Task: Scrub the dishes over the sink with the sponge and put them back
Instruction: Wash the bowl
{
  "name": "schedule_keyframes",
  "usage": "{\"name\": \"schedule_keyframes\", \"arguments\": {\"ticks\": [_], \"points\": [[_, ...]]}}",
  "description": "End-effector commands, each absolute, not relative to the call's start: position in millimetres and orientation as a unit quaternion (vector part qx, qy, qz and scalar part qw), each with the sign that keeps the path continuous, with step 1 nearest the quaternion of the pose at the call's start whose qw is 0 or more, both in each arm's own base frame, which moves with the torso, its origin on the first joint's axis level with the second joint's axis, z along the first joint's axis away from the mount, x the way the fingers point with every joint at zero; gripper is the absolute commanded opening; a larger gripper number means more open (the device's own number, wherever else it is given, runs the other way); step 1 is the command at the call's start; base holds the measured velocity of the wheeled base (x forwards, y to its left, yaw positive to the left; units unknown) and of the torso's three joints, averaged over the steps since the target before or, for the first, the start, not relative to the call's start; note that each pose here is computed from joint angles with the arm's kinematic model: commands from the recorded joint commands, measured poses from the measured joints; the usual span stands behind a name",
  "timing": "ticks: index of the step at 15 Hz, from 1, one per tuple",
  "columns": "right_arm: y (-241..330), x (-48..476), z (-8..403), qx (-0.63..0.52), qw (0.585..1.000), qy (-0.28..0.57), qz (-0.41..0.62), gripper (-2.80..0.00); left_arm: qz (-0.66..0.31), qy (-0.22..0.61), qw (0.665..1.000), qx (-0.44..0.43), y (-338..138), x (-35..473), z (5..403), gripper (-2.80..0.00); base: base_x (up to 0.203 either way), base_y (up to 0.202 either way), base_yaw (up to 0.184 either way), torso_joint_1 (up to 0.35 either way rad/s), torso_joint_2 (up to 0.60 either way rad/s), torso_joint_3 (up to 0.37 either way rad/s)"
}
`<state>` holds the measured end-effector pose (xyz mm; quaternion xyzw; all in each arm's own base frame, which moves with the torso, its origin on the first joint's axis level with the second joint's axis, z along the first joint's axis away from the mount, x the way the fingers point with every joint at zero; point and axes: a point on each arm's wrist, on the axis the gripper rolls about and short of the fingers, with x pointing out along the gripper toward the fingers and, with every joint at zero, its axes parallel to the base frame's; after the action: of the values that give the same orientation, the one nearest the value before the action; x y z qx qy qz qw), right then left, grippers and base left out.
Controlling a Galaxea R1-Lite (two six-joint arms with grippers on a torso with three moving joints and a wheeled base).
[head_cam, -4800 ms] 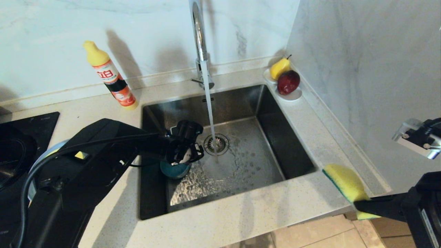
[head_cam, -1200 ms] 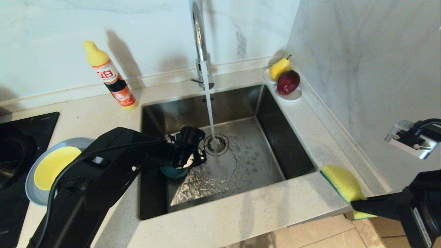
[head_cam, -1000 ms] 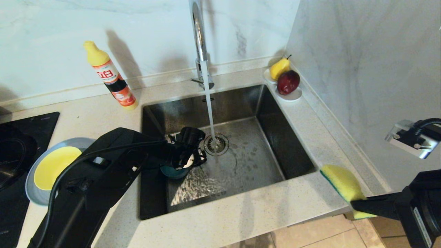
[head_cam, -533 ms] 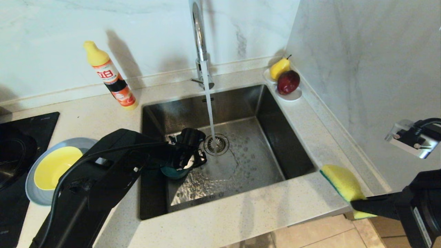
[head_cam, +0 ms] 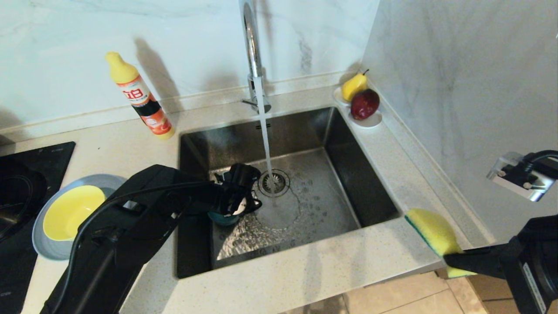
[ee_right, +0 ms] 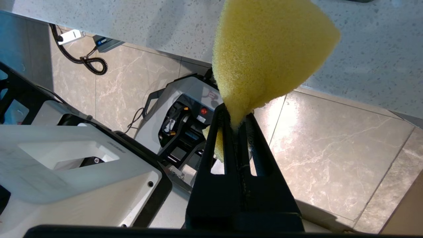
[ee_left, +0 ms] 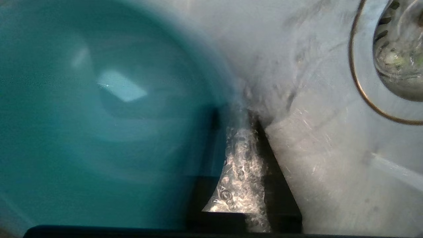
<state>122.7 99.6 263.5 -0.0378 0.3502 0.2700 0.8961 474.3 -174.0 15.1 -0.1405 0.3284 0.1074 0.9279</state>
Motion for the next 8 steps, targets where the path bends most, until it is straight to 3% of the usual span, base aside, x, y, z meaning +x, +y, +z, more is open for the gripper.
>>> {"name": "schedule_keyframes", "arguments": {"ticks": [1,8], "points": [[99.7,123.0,263.2,-0.038,0.896,0.352,0.269,-2.8,0.107,0.328,0.928,-0.143,-173.9,474.1,16.4,-2.8,0.0,0.0,0.0,0.0,0.0,0.0],[100.6,123.8,263.8,-0.038,0.896,0.352,0.27,-2.8,0.107,0.325,0.928,-0.145,-173.9,474.1,18.9,-2.8,0.0,0.0,0.0,0.0,0.0,0.0]]}}
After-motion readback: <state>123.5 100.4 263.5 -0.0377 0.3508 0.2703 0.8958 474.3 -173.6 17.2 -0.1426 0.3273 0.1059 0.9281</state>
